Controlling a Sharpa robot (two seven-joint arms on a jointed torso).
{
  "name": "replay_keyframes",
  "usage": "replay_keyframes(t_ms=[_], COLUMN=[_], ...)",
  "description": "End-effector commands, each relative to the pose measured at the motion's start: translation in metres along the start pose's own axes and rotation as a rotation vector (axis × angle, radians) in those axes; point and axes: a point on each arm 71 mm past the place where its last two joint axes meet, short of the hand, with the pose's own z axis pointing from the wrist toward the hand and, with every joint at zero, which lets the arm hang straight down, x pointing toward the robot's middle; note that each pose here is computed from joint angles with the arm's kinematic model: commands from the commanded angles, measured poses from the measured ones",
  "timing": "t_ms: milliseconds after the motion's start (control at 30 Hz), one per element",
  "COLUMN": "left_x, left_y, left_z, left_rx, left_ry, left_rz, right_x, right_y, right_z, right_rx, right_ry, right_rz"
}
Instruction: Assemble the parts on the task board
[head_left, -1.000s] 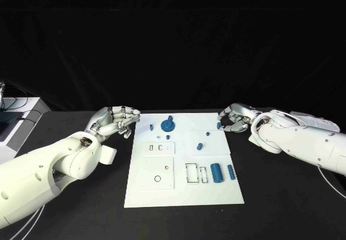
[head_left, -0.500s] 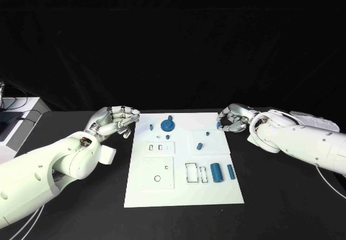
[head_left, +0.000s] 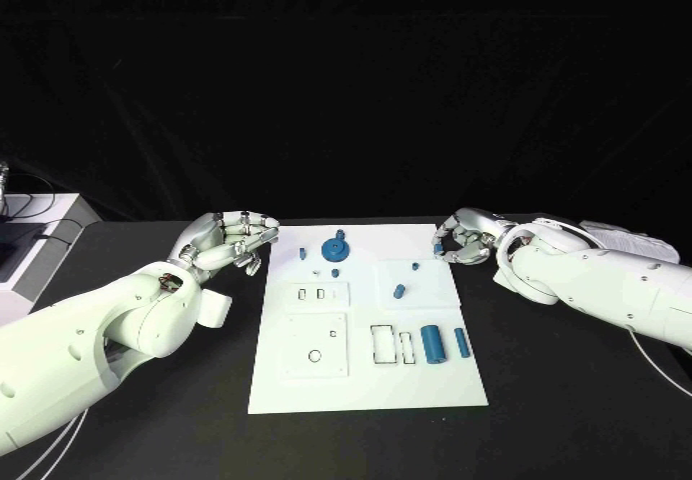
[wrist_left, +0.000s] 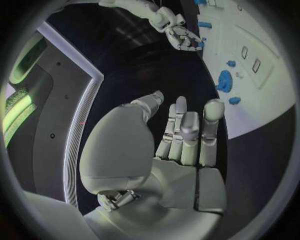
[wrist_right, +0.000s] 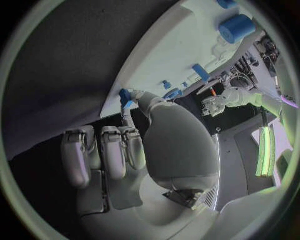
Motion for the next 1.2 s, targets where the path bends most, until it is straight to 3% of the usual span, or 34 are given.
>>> replay_keyframes(t_ms=[33,333,667,967,1200], left_x=[0.0004,-0.0006,-0.0012,-0.0015,-0.0008], left_y=[-0.0011,-0.0008,-0.0005,-0.0001,0.0002], left_z=[0.0002,0.0001,0.0001,0.0002,0.0007], left_rx=[0.010,0.008,0.008,0.006,0.003], left_ry=[-0.001,-0.004,-0.005,-0.007,-0.006], left_rz=[-0.004,-0.002,-0.002,-0.003,-0.005], right_x=[0.002,-0.002,-0.008,-0.017,-0.007], right_y=[-0.001,-0.002,0.012,0.048,0.090], right_z=[0.000,0.000,0.000,0.003,0.007], right_rx=[0.005,0.006,-0.028,-0.064,-0.112], right_ry=[0.022,-0.031,-0.139,-0.174,-0.152], right_rz=[-0.013,-0.019,-0.015,-0.002,0.034])
